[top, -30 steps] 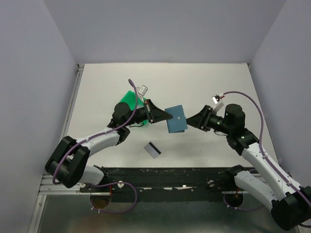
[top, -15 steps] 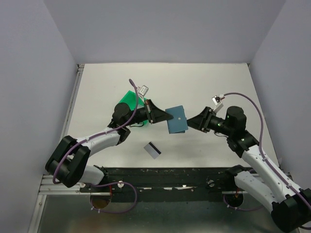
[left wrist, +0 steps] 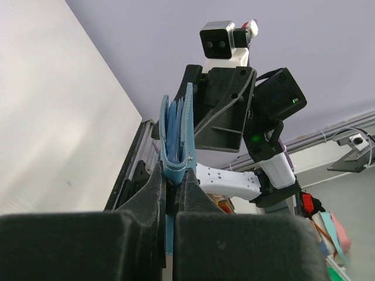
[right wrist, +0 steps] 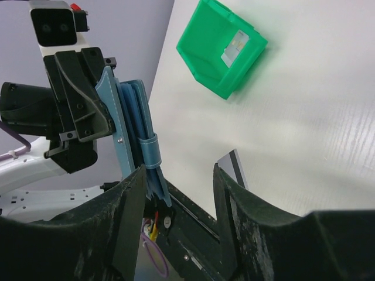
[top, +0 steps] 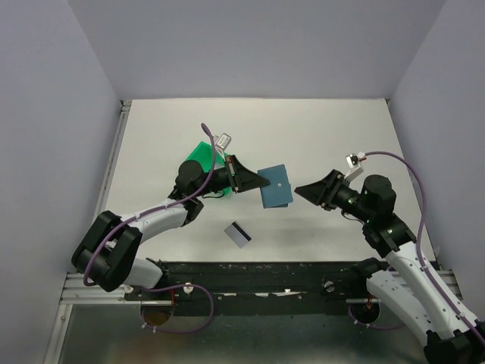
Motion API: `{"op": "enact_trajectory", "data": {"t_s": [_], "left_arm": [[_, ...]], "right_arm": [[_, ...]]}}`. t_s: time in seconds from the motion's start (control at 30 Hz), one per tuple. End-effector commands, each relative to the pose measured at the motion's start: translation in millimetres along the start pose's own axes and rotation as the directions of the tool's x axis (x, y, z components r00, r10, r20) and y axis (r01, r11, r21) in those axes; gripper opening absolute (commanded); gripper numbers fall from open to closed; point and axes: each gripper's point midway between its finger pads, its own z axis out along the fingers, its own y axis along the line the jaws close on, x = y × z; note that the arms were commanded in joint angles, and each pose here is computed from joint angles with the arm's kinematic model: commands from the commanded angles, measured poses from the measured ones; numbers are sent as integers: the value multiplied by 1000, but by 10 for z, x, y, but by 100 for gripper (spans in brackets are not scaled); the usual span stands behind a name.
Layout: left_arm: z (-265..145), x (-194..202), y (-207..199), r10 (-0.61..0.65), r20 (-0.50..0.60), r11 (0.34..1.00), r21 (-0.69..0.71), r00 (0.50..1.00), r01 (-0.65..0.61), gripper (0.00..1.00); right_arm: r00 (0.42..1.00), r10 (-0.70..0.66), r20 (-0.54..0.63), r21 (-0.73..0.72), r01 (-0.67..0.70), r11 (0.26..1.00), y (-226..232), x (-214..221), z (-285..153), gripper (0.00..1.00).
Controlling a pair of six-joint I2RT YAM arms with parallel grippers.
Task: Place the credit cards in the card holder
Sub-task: Place the card holder at the center of the board.
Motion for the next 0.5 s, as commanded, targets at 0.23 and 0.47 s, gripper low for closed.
{"op": "enact_trajectory", "data": {"t_s": [0.23,0.47], "left_arm": [[15,-3,-124,28,-12,997,70,1000,-27,0],[15,26,-74,21,-21,998,61,1000,-20,0]], "right_arm": [[999,6,-31,10,-5,1000,-71,56,73,57],[999,-4,-46,-63,1,998,49,70,84,57]]}}
